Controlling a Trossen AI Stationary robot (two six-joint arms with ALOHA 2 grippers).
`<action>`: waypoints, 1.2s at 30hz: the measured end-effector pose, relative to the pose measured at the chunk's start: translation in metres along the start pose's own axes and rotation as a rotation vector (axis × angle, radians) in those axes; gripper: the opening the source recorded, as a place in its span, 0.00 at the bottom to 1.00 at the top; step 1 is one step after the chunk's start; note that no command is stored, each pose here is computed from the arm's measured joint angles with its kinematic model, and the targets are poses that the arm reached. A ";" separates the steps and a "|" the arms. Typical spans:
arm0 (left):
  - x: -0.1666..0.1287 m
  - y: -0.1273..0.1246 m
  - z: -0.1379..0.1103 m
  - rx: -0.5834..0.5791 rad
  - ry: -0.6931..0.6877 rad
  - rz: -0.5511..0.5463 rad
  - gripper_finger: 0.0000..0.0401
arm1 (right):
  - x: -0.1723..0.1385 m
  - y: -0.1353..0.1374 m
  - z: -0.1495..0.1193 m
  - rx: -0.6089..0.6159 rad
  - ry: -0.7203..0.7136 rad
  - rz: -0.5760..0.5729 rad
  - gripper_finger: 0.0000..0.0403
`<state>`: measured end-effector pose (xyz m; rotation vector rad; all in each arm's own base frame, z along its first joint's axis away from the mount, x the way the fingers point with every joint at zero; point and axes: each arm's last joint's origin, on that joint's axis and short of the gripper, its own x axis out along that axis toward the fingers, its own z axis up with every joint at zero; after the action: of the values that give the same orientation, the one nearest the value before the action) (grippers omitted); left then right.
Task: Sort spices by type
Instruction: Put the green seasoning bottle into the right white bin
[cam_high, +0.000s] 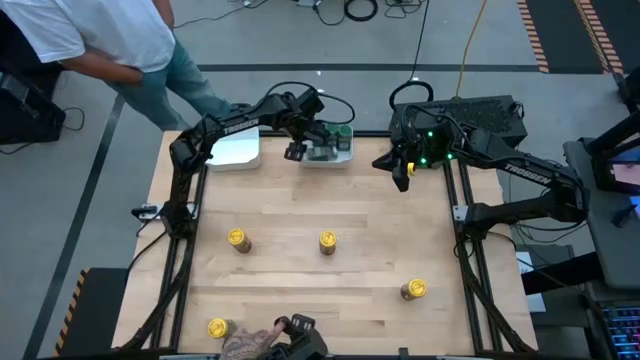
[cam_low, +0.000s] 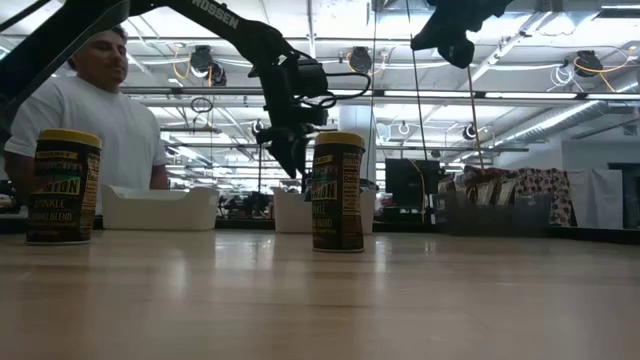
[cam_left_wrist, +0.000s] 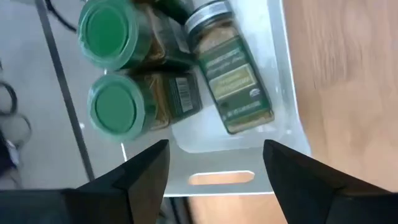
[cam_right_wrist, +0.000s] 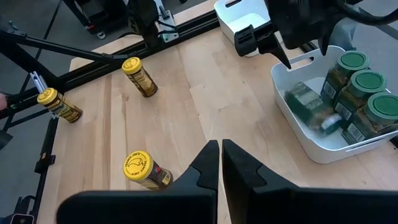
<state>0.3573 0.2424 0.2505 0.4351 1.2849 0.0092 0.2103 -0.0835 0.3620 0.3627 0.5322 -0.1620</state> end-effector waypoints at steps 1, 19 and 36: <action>-0.002 0.000 0.000 -0.037 -0.005 -0.004 0.66 | 0.000 0.000 0.000 0.000 0.000 0.000 0.00; -0.006 -0.008 0.024 -0.419 -0.171 -0.043 0.65 | 0.000 0.000 0.000 -0.006 0.001 -0.001 0.00; 0.057 -0.009 0.021 -0.505 -0.051 -0.058 0.65 | 0.001 0.003 -0.002 -0.004 0.014 0.011 0.00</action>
<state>0.3916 0.2420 0.1992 -0.0354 1.1929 0.2669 0.2112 -0.0798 0.3613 0.3628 0.5445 -0.1475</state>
